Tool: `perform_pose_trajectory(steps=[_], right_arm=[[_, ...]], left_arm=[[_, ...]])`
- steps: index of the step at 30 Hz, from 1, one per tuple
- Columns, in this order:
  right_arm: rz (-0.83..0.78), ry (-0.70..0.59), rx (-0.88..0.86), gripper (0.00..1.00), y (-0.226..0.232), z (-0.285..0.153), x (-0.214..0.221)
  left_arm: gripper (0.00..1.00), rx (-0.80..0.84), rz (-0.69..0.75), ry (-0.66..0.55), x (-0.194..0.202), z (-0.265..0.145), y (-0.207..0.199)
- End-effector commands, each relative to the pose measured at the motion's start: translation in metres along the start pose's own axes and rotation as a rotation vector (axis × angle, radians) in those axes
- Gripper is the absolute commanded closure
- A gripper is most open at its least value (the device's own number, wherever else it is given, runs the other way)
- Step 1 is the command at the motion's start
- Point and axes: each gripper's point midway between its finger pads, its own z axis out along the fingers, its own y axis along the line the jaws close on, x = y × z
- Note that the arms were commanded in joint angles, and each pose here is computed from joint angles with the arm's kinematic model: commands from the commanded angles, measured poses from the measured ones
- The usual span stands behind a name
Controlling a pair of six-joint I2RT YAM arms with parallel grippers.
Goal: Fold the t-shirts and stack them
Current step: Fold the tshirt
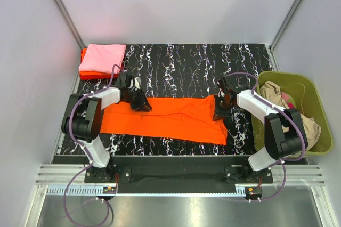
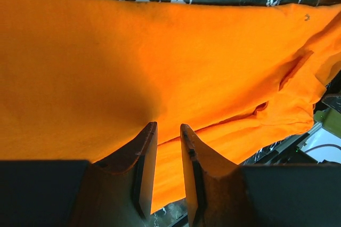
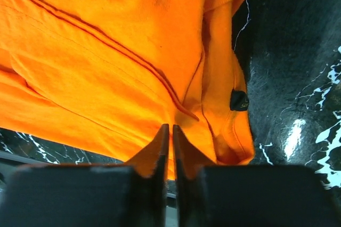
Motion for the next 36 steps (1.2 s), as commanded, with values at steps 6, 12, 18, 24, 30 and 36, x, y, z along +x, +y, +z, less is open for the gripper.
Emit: perform_pose_trajectory(steps=[6,12,18,24,30,36], right_arm=[[0.146,-0.042,0.077,0.62,-0.007,0.003,-0.007],[0.208,-0.09,0.069,0.6,-0.005,0.006,-0.013],[0.221,-0.097,0.092,0.61,-0.008,0.008,-0.016],[0.228,-0.098,0.096,0.6,-0.009,0.01,-0.017],[0.224,-0.083,0.118,0.57,-0.014,0.015,-0.012],[0.216,-0.079,0.108,0.57,-0.013,0.016,-0.013]], left_arm=[[0.71,0.0,0.034,-0.031,-0.008,-0.005,-0.004],[0.71,0.008,0.038,-0.03,-0.009,-0.005,-0.005],[0.71,0.015,0.041,-0.033,-0.009,-0.007,-0.007],[0.72,0.013,0.043,-0.035,-0.009,-0.007,-0.007],[0.72,0.016,0.044,-0.035,-0.01,-0.007,-0.008],[0.72,0.019,0.043,-0.033,-0.01,-0.006,-0.008]])
